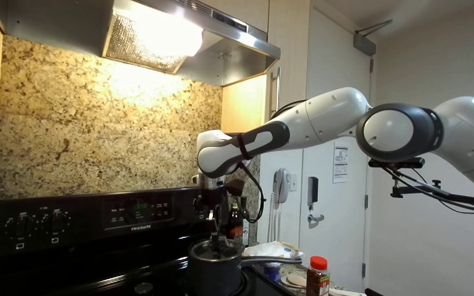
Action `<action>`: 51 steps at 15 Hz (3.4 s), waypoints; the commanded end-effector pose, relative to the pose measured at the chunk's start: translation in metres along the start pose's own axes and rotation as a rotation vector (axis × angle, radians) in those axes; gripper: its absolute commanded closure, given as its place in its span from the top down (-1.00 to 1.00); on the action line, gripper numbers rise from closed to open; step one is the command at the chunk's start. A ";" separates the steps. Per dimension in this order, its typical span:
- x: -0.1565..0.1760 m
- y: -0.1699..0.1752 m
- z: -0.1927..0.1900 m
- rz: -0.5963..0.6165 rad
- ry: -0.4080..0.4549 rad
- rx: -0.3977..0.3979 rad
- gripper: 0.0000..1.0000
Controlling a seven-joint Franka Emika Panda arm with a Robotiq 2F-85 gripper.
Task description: Take the lid from the stove and put it on the right black pot
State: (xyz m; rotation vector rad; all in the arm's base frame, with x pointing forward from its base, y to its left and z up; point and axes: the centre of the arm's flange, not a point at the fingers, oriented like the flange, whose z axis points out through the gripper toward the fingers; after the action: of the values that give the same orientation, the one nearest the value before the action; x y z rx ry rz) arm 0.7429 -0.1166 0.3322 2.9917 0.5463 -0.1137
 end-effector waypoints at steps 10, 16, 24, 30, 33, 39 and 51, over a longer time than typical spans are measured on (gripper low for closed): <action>0.005 0.001 0.020 -0.065 0.072 0.006 0.05; -0.005 -0.017 0.010 -0.061 0.105 0.059 0.81; -0.029 -0.047 -0.052 -0.050 -0.002 0.070 1.00; -0.090 -0.110 -0.063 -0.088 -0.076 0.103 1.00; -0.125 -0.128 -0.044 -0.068 -0.076 0.121 1.00; -0.178 -0.134 -0.018 0.125 0.176 0.231 1.00; -0.246 -0.160 -0.047 0.152 -0.046 0.245 1.00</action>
State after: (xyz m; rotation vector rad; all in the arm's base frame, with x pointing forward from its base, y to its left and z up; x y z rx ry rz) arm 0.4592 -0.0484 0.3886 3.2444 0.3194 -0.2546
